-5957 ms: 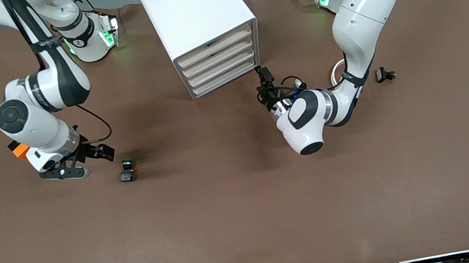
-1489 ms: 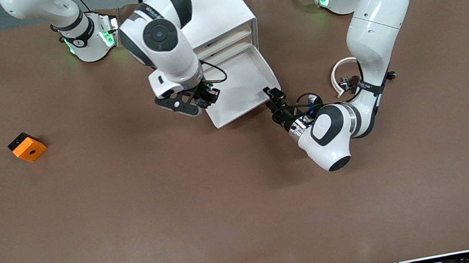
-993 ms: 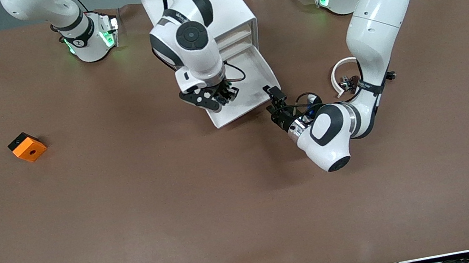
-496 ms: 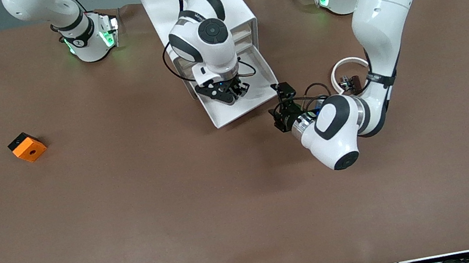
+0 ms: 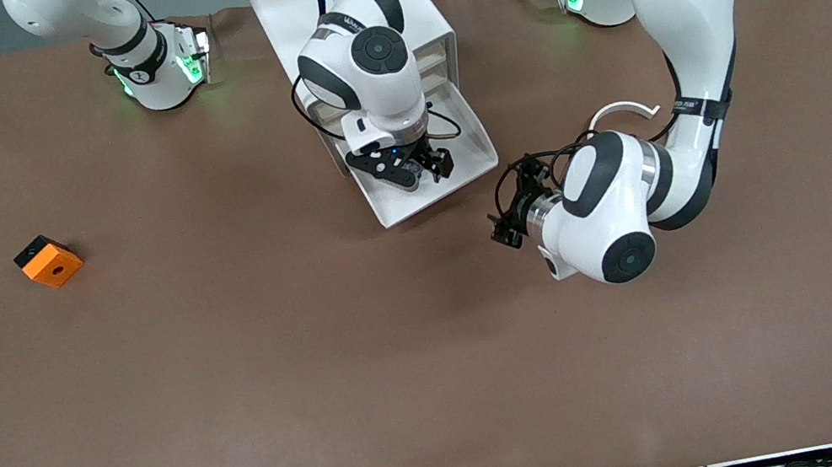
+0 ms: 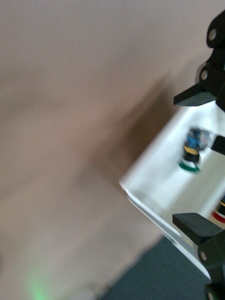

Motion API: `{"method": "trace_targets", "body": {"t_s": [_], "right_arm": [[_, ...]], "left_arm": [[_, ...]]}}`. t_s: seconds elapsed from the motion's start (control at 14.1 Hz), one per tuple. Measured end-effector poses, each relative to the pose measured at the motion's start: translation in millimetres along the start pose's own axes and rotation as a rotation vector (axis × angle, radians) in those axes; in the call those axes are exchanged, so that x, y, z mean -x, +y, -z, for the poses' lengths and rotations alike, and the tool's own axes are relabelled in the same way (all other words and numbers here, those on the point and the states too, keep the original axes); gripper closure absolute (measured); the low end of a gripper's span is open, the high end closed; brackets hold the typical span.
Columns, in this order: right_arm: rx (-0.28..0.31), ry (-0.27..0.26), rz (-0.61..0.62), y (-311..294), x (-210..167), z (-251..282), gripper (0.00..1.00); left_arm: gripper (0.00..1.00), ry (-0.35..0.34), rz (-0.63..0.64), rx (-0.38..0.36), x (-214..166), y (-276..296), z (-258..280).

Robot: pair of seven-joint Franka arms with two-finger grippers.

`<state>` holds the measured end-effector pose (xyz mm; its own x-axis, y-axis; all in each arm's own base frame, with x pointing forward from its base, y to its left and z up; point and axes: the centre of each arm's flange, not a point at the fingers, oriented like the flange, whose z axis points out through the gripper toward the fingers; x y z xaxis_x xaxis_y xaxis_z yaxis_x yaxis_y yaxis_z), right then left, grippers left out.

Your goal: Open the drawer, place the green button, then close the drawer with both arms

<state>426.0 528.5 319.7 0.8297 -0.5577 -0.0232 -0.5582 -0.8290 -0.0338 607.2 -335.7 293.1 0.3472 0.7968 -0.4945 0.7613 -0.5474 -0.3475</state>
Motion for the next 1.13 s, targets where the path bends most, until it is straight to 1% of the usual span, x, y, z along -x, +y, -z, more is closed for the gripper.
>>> {"method": "trace_targets", "body": {"t_s": [0.07, 0.14, 0.21, 0.28, 0.5, 0.71, 0.78, 0.92, 0.99, 1.13], "right_arm": [[0.019, -0.002, 0.019, -1, -13, 9, 0.00], [0.043, -0.007, 0.040, 0, -31, 18, 0.00], [0.065, -0.013, 0.060, 4, -54, 27, 0.00], [0.083, -0.022, 0.082, 10, -80, 39, 0.00], [0.117, -0.055, 0.132, 43, -163, 83, 0.00], [0.118, -0.085, 0.191, 97, -242, 135, 0.00], [0.117, -0.093, 0.225, 120, -268, 152, 0.00], [0.139, -0.096, 0.326, 169, -317, 180, 0.00], [0.150, -0.098, 0.373, 193, -337, 191, 0.00], [0.151, -0.114, 0.451, 235, -367, 210, 0.00]], "left_arm": [[0.00, 0.034, -0.027, 0.054, 0, 6, 4], [0.00, 0.086, -0.050, 0.105, 0, 12, 7], [0.00, 0.144, -0.072, 0.144, 0, 17, 9], [0.00, 0.199, -0.104, 0.167, 2, 21, 8], [0.00, 0.376, -0.281, 0.185, 26, 32, -20], [0.00, 0.524, -0.414, 0.183, 51, 38, -46], [0.00, 0.560, -0.458, 0.179, 60, 38, -53], [0.00, 0.593, -0.522, 0.185, 78, 39, -64], [0.00, 0.603, -0.550, 0.189, 83, 40, -71], [0.00, 0.640, -0.624, 0.206, 95, 41, -91]]}}
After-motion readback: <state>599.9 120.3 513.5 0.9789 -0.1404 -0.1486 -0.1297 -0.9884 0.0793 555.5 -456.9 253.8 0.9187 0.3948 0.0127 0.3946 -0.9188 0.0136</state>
